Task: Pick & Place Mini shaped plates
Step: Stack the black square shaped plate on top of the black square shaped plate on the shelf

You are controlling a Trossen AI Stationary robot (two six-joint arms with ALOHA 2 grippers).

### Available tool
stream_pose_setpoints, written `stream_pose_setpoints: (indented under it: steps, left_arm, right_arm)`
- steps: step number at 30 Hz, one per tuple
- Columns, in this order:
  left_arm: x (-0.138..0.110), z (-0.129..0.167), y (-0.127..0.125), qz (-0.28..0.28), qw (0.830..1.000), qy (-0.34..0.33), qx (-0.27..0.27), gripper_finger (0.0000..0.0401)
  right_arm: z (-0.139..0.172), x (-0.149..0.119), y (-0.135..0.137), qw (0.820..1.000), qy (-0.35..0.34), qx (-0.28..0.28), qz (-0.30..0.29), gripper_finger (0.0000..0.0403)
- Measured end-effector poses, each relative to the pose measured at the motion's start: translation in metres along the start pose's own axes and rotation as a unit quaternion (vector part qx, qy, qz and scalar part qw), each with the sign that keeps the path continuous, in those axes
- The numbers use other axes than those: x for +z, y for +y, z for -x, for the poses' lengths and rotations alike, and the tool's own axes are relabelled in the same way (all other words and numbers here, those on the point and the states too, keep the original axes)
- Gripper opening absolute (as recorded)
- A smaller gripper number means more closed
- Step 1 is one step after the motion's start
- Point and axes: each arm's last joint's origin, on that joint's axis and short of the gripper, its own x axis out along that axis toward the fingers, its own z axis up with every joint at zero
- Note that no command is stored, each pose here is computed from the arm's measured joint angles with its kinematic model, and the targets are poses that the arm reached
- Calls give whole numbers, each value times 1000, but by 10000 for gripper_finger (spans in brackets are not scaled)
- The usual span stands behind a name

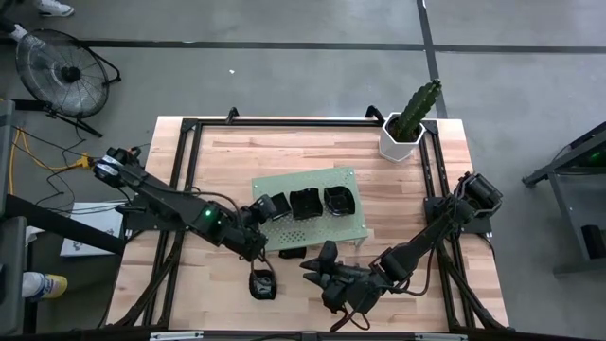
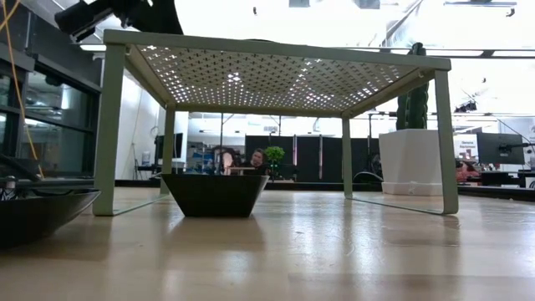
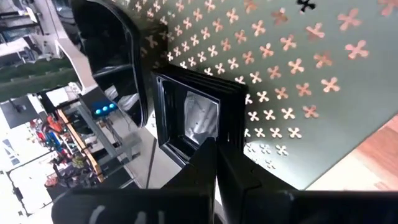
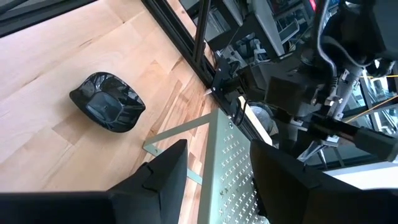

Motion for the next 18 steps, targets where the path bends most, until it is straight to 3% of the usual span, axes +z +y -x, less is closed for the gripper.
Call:
stream_pose_setpoints:
  steps: [12,18]
  left_arm:
    - [0,0,-1,-2,1000,-7,-7,5]
    - [-1,2,0,12,1000,-12,-10,58]
  right_arm:
    - [0,0,0,1000,0,0,0,169]
    - [0,0,0,1000,0,0,0,169]
